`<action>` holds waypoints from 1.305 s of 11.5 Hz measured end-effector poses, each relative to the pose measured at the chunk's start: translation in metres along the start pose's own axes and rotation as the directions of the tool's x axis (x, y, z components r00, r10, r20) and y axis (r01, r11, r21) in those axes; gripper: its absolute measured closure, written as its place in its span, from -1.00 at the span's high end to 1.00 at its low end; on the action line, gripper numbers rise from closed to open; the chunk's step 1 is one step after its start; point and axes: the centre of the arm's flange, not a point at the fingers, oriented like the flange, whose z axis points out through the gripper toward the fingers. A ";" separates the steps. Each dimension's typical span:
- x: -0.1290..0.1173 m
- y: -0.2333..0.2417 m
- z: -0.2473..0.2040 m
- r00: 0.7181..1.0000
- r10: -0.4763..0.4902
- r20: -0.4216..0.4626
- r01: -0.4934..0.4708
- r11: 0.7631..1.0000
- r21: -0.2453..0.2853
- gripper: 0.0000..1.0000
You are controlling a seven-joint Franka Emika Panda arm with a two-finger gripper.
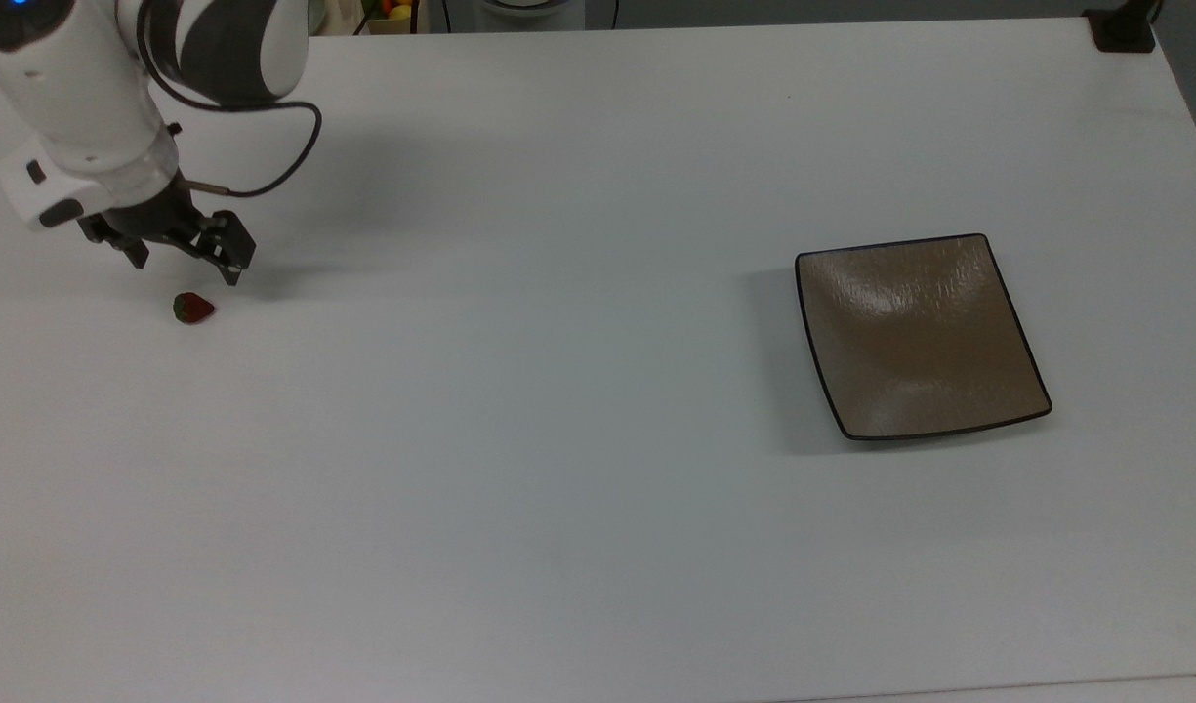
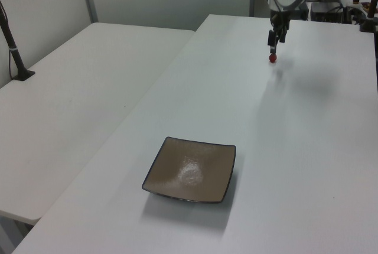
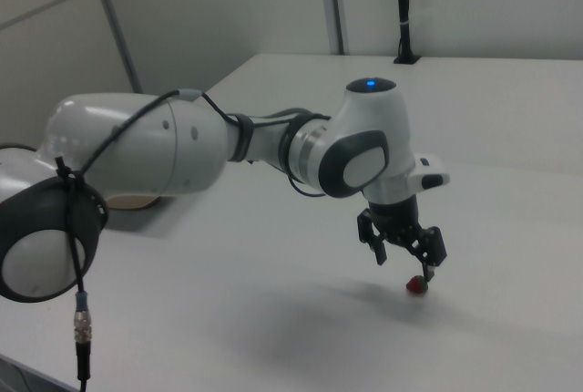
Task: Strawberries on a ceramic plate
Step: 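Lower the gripper over the strawberry and close it around the berry, then lift the held strawberry and carry it over the brown plate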
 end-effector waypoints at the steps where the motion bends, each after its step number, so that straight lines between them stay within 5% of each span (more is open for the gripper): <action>1: 0.003 -0.001 0.015 1.000 -0.007 -0.002 0.007 1.000 -0.006 1.00; 5: 0.012 -0.004 0.047 0.999 -0.016 -0.037 0.015 1.000 -0.016 0.94; 8: 0.012 -0.002 0.049 0.999 -0.014 -0.044 0.013 1.000 -0.018 0.44; 10: 0.014 -0.001 0.047 0.999 -0.014 -0.049 0.013 1.000 -0.020 -0.23; 15: 0.018 -0.008 -0.013 0.996 -0.024 -0.086 0.022 1.000 -0.023 -0.24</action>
